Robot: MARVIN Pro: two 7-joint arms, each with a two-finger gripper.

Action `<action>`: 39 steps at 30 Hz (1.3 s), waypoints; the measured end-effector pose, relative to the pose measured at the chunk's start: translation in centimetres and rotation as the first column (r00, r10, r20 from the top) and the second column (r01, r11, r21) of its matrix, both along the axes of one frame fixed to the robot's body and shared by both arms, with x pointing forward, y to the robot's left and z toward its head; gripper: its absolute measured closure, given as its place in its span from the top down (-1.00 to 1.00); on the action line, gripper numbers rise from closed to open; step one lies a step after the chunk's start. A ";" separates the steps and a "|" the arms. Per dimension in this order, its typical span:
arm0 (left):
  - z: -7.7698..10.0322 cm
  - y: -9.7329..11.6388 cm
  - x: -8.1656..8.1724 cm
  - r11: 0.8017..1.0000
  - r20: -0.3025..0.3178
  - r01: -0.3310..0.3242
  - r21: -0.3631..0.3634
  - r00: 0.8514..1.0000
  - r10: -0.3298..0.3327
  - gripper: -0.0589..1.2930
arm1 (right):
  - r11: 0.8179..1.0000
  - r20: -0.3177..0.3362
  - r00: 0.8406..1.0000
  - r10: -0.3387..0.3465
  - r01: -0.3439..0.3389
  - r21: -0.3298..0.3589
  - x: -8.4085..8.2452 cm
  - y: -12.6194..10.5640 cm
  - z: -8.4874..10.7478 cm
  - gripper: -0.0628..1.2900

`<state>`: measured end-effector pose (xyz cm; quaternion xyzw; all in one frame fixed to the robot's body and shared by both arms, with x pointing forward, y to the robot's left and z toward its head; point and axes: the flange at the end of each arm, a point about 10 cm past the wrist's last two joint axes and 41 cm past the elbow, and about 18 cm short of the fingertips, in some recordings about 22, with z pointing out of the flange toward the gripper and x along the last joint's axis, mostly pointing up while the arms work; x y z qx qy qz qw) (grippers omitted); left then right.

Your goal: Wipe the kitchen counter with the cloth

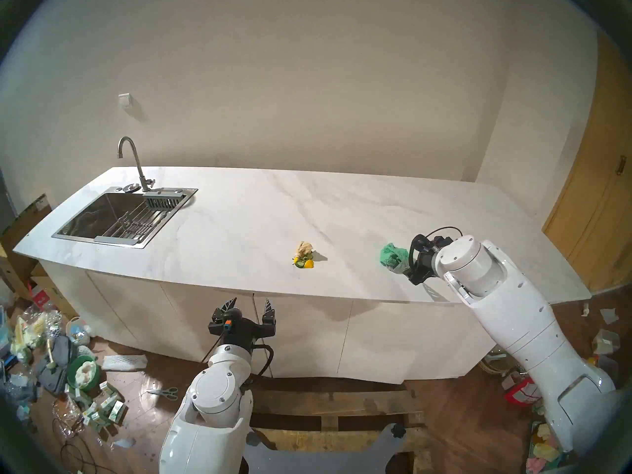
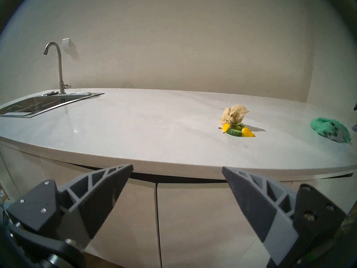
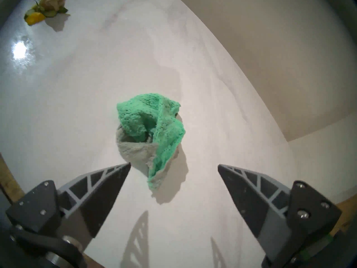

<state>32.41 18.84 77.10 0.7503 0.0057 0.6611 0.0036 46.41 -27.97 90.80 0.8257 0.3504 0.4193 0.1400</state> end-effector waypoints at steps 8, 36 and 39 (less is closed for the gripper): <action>0.0 0.0 0.0 1.000 0.000 0.000 0.000 1.000 0.000 0.95 | 0.992 0.026 0.999 -0.047 0.043 0.121 -0.8 -2.5 2.3 0.86; 0.1 0.0 0.0 1.000 0.002 0.001 0.000 1.000 -0.001 0.95 | 0.889 0.325 0.892 -0.313 0.156 0.430 -2.5 -4.7 2.1 0.86; 0.1 0.0 0.0 1.000 0.002 0.001 -0.001 1.000 -0.001 0.95 | 0.883 0.323 0.893 -0.313 0.148 0.445 -2.5 -4.8 2.0 0.86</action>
